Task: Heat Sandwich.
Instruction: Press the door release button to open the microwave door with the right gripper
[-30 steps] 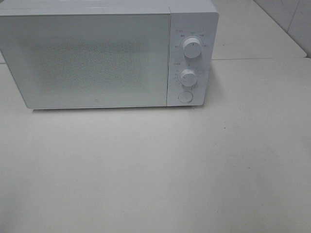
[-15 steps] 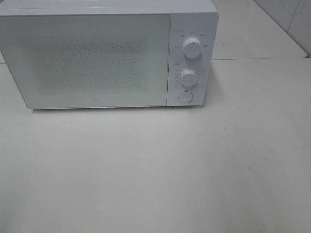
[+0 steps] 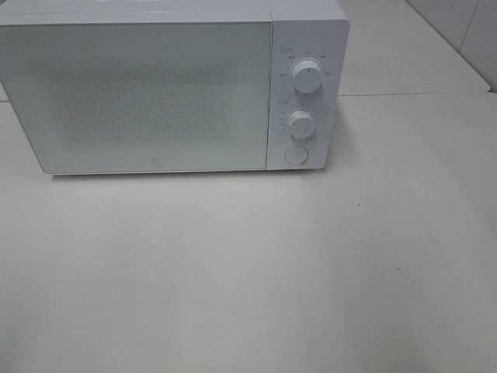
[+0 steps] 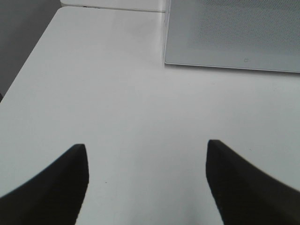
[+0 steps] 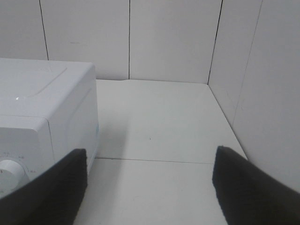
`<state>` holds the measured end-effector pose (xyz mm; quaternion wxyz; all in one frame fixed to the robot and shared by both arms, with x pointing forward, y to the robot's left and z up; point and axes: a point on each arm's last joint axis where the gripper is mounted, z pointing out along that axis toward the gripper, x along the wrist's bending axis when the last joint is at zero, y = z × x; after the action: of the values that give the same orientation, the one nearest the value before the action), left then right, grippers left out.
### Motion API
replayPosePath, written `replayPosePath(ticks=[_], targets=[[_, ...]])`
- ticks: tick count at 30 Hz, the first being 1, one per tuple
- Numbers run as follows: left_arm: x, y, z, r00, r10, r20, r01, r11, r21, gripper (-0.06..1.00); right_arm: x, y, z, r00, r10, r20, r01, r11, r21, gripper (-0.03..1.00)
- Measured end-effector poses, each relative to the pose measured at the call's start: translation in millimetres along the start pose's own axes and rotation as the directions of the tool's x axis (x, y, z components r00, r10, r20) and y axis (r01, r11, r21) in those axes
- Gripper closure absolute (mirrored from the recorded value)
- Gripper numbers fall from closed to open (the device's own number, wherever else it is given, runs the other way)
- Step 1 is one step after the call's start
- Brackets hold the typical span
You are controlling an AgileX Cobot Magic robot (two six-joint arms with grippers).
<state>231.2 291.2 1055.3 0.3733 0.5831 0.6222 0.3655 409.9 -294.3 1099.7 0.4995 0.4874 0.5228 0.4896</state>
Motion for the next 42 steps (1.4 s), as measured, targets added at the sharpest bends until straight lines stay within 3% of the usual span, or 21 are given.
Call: replayPosePath(ticks=[2,10,12,16,17,21,29,30,34,35,36,39,42], targets=[[0.0,0.0,0.0,1.0,0.0,0.0,0.0,1.0,0.0,0.27,0.1,-1.6,4.3,1.0,0.011,0.0,-0.011,1.0,0.0,0.26],[0.0,0.0,0.0,1.0,0.0,0.0,0.0,1.0,0.0,0.27,1.3,-28.1,42.4,0.971,0.239,0.015,-0.24,0.968,0.074,0.5],[0.0,0.0,0.0,1.0,0.0,0.0,0.0,1.0,0.0,0.27,1.6,-35.6,50.4,0.951,0.309,0.026,-0.31,0.946,0.093,0.53],[0.0,0.0,0.0,1.0,0.0,0.0,0.0,1.0,0.0,0.27,2.3,-51.6,66.2,0.884,0.463,0.057,-0.467,0.876,0.121,0.73],[0.0,0.0,0.0,1.0,0.0,0.0,0.0,1.0,0.0,0.27,2.3,-51.6,66.2,0.884,0.463,0.057,-0.467,0.876,0.121,0.73],[0.0,0.0,0.0,1.0,0.0,0.0,0.0,1.0,0.0,0.27,4.4,-70.2,78.3,0.811,0.576,0.1,-0.584,0.792,0.177,0.83],[0.0,0.0,0.0,1.0,-0.001,0.0,0.001,1.0,0.0,0.27,12.4,-90.3,87.7,0.75,0.656,0.086,-0.653,0.715,0.25,0.93],[0.0,0.0,0.0,1.0,-0.002,0.0,0.002,1.0,0.0,0.27,15.5,-95.5,88.0,0.716,0.695,0.065,-0.685,0.682,0.256,0.95],[0.0,0.0,0.0,1.0,-0.002,0.0,0.002,1.0,0.0,0.27,20.6,-107.3,87.9,0.659,0.751,0.04,-0.73,0.625,0.278,0.96],[0.0,0.0,0.0,1.0,-0.002,0.0,0.002,1.0,0.0,0.27,23.5,-113.4,88.5,0.62,0.784,0.024,-0.755,0.588,0.289,0.96],[0.0,0.0,0.0,1.0,-0.002,0.0,0.002,1.0,0.0,0.27,23.5,-113.4,88.5,0.62,0.784,0.024,-0.755,0.588,0.289,0.96],[0.0,0.0,0.0,1.0,-0.002,0.0,0.002,1.0,0.0,0.27,32.0,-128.7,90.9,0.551,0.834,0.03,-0.793,0.513,0.33,0.96],[0.0,0.0,0.0,1.0,-0.002,0.0,0.002,1.0,0.0,0.27,40.5,-134.5,92.2,0.536,0.844,0.025,-0.792,0.492,0.361,0.96]])
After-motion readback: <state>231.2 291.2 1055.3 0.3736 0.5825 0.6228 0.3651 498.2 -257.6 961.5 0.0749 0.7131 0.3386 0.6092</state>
